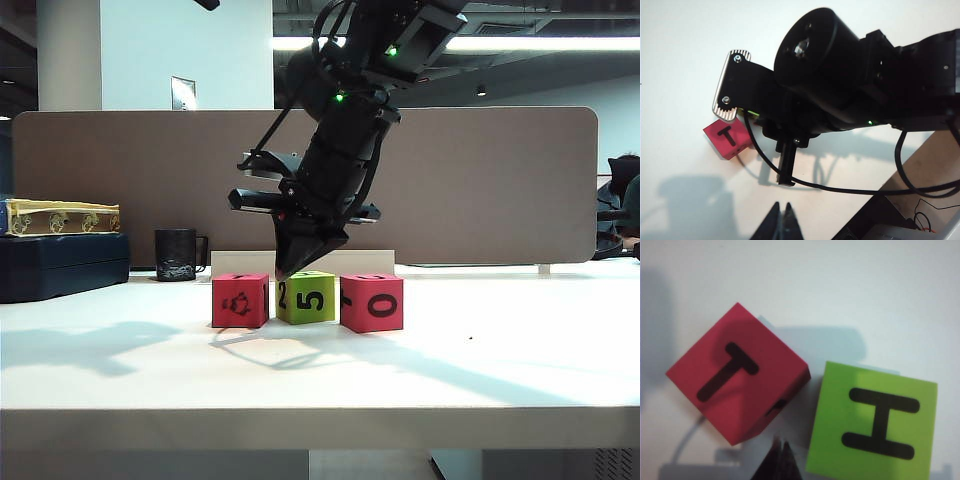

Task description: Select the appropriate blocks from the scattered letter blocks on the table and arrange them in a row to spell out "THU".

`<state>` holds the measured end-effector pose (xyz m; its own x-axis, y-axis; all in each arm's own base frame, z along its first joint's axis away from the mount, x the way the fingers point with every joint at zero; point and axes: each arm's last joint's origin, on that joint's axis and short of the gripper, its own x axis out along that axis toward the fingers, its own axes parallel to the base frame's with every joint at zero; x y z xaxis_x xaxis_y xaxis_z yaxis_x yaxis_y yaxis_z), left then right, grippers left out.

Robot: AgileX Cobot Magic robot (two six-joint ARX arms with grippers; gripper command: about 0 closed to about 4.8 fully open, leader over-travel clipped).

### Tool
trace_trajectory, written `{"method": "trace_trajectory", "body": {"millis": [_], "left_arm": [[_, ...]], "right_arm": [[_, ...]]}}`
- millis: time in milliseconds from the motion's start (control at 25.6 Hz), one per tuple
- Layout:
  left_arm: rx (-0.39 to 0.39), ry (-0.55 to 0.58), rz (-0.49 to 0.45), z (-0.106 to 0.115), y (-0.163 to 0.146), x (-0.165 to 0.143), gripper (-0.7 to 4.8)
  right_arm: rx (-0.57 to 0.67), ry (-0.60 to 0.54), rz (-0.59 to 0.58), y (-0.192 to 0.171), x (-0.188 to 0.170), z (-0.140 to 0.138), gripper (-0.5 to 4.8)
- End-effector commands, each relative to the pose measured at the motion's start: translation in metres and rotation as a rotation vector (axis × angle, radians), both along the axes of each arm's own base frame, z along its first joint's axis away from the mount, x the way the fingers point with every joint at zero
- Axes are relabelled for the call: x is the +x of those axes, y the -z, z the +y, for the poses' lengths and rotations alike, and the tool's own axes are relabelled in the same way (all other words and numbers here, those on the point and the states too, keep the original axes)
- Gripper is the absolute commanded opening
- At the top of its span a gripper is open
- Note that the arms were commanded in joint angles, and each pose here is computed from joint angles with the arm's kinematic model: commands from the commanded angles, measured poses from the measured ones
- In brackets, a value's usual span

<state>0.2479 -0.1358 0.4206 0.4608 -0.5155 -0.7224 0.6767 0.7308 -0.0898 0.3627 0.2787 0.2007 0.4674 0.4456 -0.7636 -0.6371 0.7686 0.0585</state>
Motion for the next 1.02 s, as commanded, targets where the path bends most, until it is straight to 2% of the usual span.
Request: {"method": "trace_trajectory", "body": {"millis": [39, 586, 1016], "left_arm": [[-0.003, 0.002, -0.012, 0.001, -0.003, -0.002, -0.06], [-0.003, 0.003, -0.011, 0.001, -0.003, -0.002, -0.06], [-0.004, 0.002, -0.015, 0.001, -0.003, -0.002, -0.06]], "right_arm": [[0.006, -0.004, -0.012, -0.003, 0.0, 0.002, -0.05], [-0.077, 0.078, 0.003, 0.002, 0.007, -0.016, -0.05], [-0.1, 0.096, 0.007, -0.001, 0.007, -0.02, -0.05]]}}
